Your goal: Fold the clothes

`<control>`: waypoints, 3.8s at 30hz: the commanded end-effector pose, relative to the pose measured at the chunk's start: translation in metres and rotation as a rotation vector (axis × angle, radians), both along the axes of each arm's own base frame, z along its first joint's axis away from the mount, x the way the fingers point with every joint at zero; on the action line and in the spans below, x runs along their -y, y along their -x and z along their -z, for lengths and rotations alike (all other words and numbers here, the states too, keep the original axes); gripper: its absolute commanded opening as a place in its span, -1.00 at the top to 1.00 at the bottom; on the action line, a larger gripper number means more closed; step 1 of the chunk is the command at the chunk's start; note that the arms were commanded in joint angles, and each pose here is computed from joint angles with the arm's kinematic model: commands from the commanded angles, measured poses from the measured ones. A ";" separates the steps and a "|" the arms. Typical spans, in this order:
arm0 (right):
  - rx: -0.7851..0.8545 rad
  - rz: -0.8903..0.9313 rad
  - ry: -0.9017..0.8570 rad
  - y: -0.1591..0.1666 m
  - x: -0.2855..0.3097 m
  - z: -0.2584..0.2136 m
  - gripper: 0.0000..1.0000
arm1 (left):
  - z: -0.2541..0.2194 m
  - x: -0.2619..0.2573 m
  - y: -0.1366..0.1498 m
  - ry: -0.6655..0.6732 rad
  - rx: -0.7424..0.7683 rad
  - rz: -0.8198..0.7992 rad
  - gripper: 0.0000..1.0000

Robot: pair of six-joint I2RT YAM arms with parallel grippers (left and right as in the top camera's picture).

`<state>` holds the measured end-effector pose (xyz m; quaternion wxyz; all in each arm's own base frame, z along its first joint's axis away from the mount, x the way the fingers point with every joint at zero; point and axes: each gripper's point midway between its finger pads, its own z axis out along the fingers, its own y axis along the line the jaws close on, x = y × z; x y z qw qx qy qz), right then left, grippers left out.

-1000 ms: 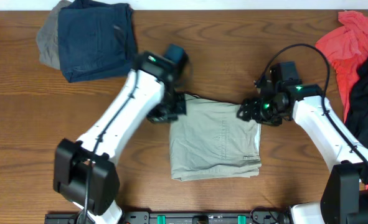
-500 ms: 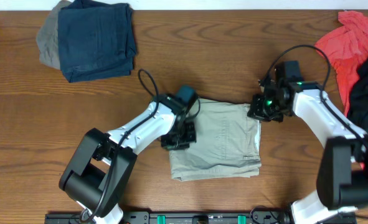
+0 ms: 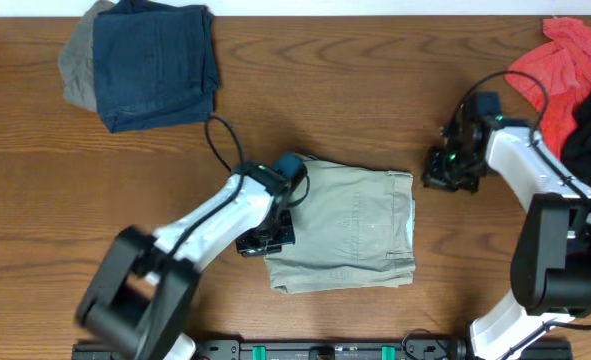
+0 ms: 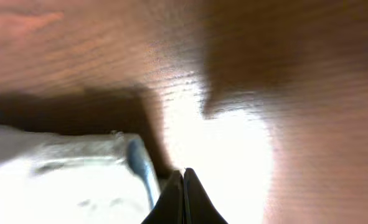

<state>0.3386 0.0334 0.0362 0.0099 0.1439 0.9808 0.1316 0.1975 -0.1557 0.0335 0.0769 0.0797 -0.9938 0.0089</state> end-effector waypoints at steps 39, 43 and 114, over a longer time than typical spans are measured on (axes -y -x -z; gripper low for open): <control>-0.328 -0.209 -0.164 0.181 -0.065 0.033 0.97 | 0.007 -0.014 -0.150 0.264 0.362 -0.074 0.88; -0.267 -0.176 -0.129 0.166 -0.055 0.024 0.97 | -0.037 -0.031 -0.151 0.275 0.428 -0.105 0.88; 0.245 0.157 0.057 0.043 0.058 -0.081 -0.99 | -0.122 -0.071 -0.282 0.074 0.779 0.293 0.88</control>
